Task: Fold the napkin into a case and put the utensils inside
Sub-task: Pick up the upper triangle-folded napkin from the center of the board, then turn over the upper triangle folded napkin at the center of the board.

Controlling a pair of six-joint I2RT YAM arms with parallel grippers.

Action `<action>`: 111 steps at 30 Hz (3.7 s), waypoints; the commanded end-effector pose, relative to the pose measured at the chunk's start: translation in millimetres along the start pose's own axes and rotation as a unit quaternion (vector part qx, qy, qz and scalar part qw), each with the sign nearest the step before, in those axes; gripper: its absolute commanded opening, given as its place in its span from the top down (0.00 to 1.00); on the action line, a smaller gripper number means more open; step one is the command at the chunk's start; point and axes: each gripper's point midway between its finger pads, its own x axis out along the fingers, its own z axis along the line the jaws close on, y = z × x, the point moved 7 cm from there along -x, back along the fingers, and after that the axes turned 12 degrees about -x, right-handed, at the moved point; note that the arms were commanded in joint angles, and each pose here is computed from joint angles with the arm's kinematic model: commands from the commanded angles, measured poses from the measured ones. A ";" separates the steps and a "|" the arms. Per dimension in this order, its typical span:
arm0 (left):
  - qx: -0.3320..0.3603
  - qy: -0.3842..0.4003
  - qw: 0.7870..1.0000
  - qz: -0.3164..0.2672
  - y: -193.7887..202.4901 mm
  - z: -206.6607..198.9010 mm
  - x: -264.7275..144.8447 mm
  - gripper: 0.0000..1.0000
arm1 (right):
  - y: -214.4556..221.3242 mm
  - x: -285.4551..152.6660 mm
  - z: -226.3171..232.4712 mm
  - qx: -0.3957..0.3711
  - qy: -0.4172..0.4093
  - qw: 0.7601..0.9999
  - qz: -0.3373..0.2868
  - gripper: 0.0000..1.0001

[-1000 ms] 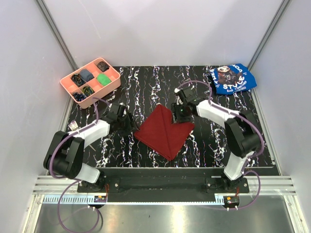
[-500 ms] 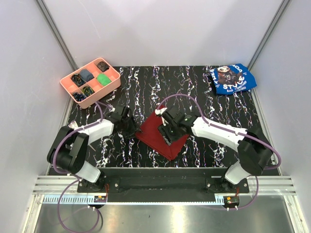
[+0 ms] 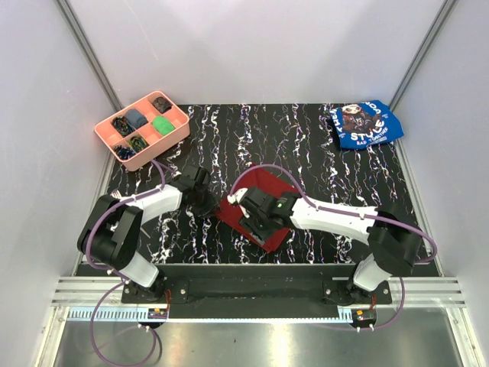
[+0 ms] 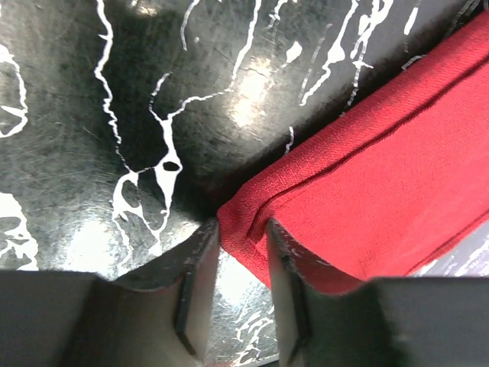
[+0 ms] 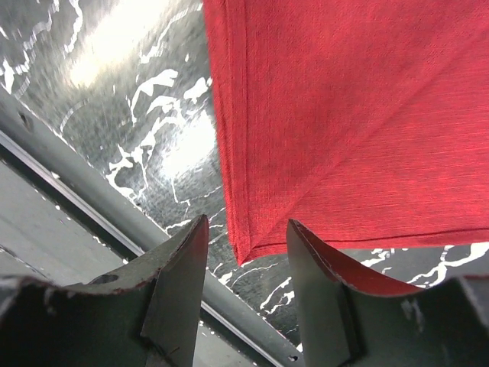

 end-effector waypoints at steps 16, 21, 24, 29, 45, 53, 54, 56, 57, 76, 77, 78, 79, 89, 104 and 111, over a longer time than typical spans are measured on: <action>0.042 -0.014 0.998 -0.035 -15.9 -8.1 1.8 0.82 | 10.1 24.4 28.5 -0.055 0.011 0.998 0.017 0.46; 0.045 -0.012 0.998 -0.039 -18.7 -9.9 0.8 0.82 | 16.0 36.4 28.8 -0.059 0.013 0.998 0.034 0.47; 0.045 -0.010 0.998 -0.037 -19.3 -10.8 1.4 0.82 | 21.5 44.2 27.3 -0.059 0.022 0.997 0.048 0.51; 0.045 -0.005 0.998 -0.037 -22.6 -11.7 1.1 0.82 | 22.0 50.7 25.0 -0.063 0.038 0.995 0.063 0.53; 0.038 0.045 0.998 -0.035 -35.2 -19.1 -6.7 1.00 | 12.5 54.8 27.4 -0.061 0.085 0.991 0.078 1.00; 0.025 0.131 0.991 -0.032 -45.2 -50.0 -52.0 1.00 | -30.3 -0.7 40.2 -0.006 0.027 0.999 -0.028 1.00; 0.018 0.140 0.989 -0.037 -51.0 -51.9 -59.3 1.00 | -42.6 -8.7 45.1 0.001 0.005 0.999 -0.049 1.00; 0.006 0.165 0.985 -0.041 -56.4 -56.1 -76.7 1.00 | -58.4 -18.5 50.7 0.012 -0.018 0.997 -0.073 1.00; -0.006 0.172 0.984 -0.050 -66.1 -55.0 -84.5 1.00 | -73.6 -26.8 55.4 0.015 -0.039 0.995 -0.094 1.00; -0.032 0.220 0.947 -0.231 -149.6 -40.7 -243.6 1.00 | -211.7 -88.5 139.6 0.051 -0.407 0.858 -0.309 1.00; -0.029 0.224 0.947 -0.229 -152.0 -44.3 -236.3 1.00 | -199.5 -74.3 139.4 0.065 -0.402 0.865 -0.292 1.00; -0.018 0.228 0.949 -0.219 -148.1 -52.5 -227.1 1.00 | -198.2 -75.2 136.9 0.070 -0.398 0.864 -0.302 1.00; -0.021 0.221 0.953 -0.209 -151.2 -56.8 -211.3 1.00 | -197.4 -72.8 133.1 0.075 -0.394 0.862 -0.309 1.00; 0.060 0.198 0.972 -0.107 -100.5 -132.2 -79.2 1.00 | -74.6 2.4 75.0 0.218 -0.330 0.886 -0.241 1.00; 0.126 0.207 0.970 -0.027 -39.5 -192.1 7.7 0.76 | 41.3 28.8 37.5 0.349 -0.186 0.905 -0.156 0.77; 0.204 0.216 0.954 -0.039 -37.0 -201.0 -58.0 0.35 | 58.9 7.6 -0.4 0.384 -0.091 0.908 -0.142 0.37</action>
